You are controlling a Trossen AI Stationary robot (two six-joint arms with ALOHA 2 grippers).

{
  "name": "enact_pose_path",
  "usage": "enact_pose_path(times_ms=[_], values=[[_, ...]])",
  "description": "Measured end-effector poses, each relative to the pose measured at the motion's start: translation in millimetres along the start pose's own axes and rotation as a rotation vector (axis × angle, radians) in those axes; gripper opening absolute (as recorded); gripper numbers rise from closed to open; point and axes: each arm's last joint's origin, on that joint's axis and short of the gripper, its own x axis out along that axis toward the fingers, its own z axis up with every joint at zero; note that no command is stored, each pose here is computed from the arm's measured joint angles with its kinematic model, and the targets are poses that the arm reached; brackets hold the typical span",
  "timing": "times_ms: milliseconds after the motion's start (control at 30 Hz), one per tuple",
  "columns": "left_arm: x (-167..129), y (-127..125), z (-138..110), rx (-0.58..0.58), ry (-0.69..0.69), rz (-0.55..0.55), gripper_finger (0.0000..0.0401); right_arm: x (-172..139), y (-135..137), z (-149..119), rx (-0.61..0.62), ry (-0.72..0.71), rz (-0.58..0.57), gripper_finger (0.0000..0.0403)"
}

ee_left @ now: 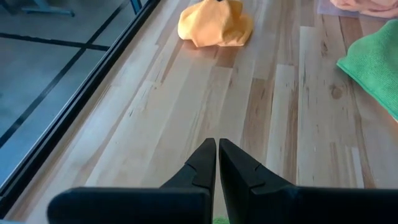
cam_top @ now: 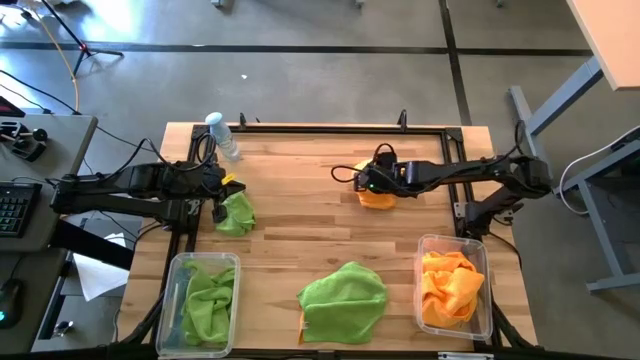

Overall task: Sort microfiber towel by color & place in baskets
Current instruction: Put the yellow towel into the right transparent bin

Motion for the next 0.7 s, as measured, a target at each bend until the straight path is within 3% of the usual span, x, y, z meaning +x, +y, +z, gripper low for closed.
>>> enact_pose_path(times_ms=[167,433,700], values=[[0.0,0.0,0.0,0.000,0.000,0.000,0.0007,-43.4,13.7,15.2,-0.041,-0.125,0.102,0.0006],[0.0,-0.1,0.0,0.000,0.000,-0.001,0.0007,-148.0,34.8,52.7,-0.138,-0.359,0.195,0.0002],[0.0,-0.1,0.0,0.000,0.000,-0.001,0.0007,-234.0,36.1,64.7,-0.223,-0.427,0.303,0.0001]])
